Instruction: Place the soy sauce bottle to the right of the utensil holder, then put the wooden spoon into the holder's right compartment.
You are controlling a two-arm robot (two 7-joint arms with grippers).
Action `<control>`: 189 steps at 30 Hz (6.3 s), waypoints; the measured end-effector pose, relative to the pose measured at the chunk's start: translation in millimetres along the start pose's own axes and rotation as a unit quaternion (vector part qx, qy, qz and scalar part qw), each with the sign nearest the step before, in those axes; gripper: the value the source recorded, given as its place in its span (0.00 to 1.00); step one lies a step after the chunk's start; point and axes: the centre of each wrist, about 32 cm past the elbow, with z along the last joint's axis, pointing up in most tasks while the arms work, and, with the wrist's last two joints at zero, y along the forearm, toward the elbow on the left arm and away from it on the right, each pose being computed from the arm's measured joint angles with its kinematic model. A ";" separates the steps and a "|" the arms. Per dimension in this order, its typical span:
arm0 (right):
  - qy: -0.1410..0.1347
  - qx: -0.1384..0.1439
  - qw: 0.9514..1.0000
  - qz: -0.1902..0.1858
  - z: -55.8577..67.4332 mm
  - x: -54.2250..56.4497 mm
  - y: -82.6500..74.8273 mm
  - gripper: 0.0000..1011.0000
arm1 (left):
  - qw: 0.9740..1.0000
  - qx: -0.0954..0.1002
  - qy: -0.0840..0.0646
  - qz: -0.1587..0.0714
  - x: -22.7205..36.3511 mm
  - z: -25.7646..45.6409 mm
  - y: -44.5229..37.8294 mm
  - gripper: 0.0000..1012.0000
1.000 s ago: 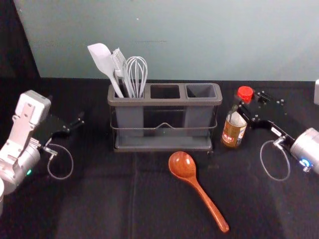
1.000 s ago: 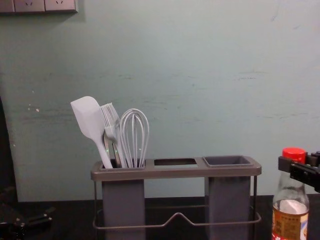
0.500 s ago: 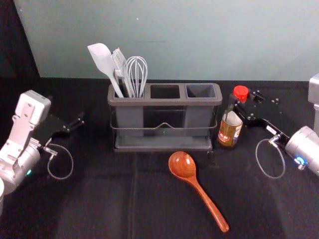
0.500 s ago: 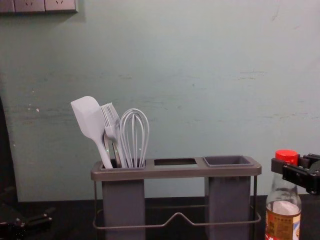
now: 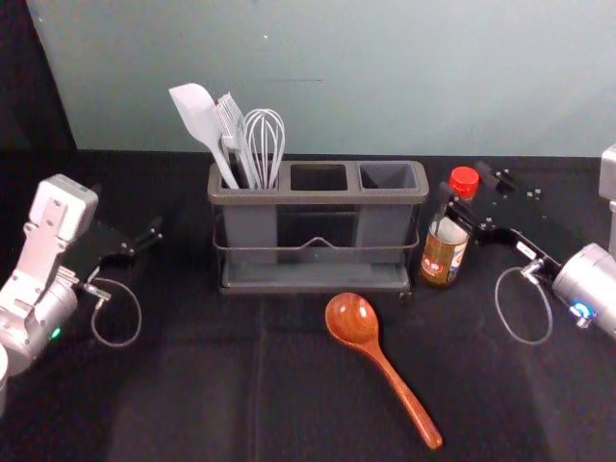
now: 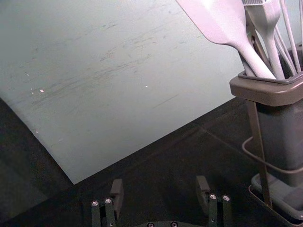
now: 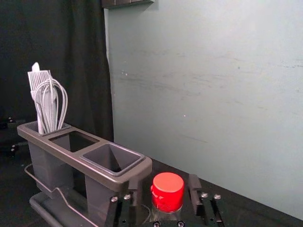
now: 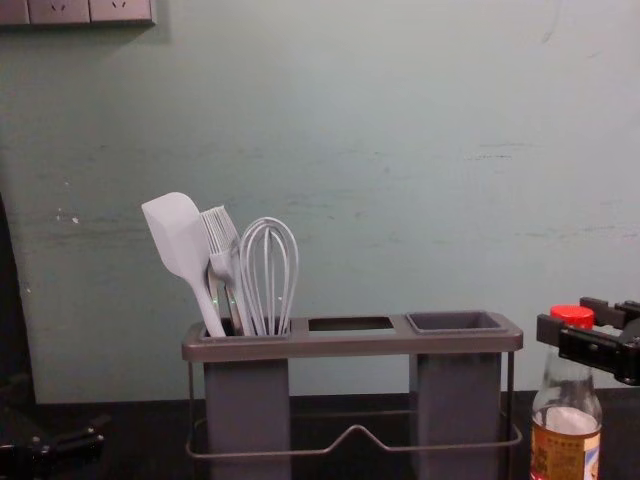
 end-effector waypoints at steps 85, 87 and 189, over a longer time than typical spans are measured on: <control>-0.014 -0.340 0.936 0.094 59.5 -93.3 32.6 0.99 | 1.000 0.000 0.000 0.000 0.0 0.0 0.0 0.99; -0.008 -0.341 0.935 0.091 56.6 -93.6 36.1 0.99 | 1.000 0.000 0.000 0.000 0.0 0.0 0.0 0.99; 0.003 -0.344 0.936 0.071 29.8 -111.8 70.6 0.99 | 1.000 0.000 0.000 0.000 0.0 0.0 0.0 0.99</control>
